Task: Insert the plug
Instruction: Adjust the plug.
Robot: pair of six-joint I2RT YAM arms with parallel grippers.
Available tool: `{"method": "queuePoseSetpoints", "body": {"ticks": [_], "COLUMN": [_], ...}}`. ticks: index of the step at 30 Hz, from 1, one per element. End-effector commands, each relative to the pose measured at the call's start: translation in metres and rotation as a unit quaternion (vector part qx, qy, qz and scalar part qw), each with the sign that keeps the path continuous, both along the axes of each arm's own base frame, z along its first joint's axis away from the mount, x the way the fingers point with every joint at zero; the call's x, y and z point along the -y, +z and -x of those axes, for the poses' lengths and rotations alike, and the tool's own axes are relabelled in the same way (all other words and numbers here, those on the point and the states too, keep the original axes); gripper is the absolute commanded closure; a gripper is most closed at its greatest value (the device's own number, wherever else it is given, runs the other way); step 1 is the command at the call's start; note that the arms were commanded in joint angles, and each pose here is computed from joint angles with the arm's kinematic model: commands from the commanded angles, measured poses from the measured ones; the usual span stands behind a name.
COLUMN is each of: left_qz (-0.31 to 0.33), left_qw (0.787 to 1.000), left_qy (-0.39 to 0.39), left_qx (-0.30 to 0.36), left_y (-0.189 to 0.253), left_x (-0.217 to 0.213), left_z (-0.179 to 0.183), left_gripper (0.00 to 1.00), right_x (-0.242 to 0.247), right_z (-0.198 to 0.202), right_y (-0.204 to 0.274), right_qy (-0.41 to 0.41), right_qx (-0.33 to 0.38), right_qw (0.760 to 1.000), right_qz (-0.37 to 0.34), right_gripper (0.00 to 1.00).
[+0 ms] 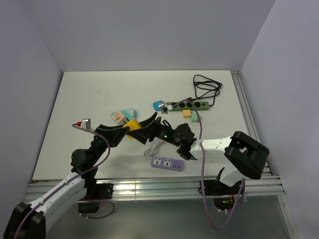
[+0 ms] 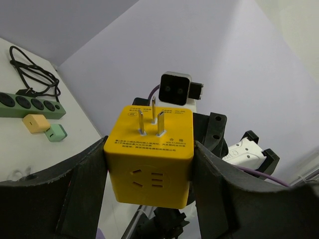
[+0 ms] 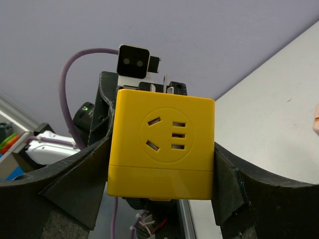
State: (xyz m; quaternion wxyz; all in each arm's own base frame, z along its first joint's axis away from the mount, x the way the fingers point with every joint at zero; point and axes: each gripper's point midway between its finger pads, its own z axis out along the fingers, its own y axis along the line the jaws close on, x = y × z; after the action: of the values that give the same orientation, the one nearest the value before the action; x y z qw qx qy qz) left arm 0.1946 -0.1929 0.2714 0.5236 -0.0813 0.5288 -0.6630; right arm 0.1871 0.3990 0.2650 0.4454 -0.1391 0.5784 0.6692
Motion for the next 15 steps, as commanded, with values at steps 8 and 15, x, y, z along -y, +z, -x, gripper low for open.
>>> {"method": "queuePoseSetpoints", "body": {"ticks": [8,15], "left_qz": [-0.020,-0.017], "left_qw": [1.000,1.000], "left_qy": [0.009,0.011], "left_qx": [-0.014,-0.012], "left_y": [-0.0322,-0.0324], "left_x": [-0.0049,-0.0062], "left_z": [0.0064,0.0070], "left_gripper": [1.00,1.00], "right_x": [0.0098,0.0148], "right_z": [0.0126,0.0127], "right_y": [0.0215,0.0208], "right_qy": [0.011,0.004], "right_qx": [0.025,0.023], "right_qw": [0.997,0.997], "right_qz": [-0.074,-0.080], "right_gripper": [0.23,0.43]}}
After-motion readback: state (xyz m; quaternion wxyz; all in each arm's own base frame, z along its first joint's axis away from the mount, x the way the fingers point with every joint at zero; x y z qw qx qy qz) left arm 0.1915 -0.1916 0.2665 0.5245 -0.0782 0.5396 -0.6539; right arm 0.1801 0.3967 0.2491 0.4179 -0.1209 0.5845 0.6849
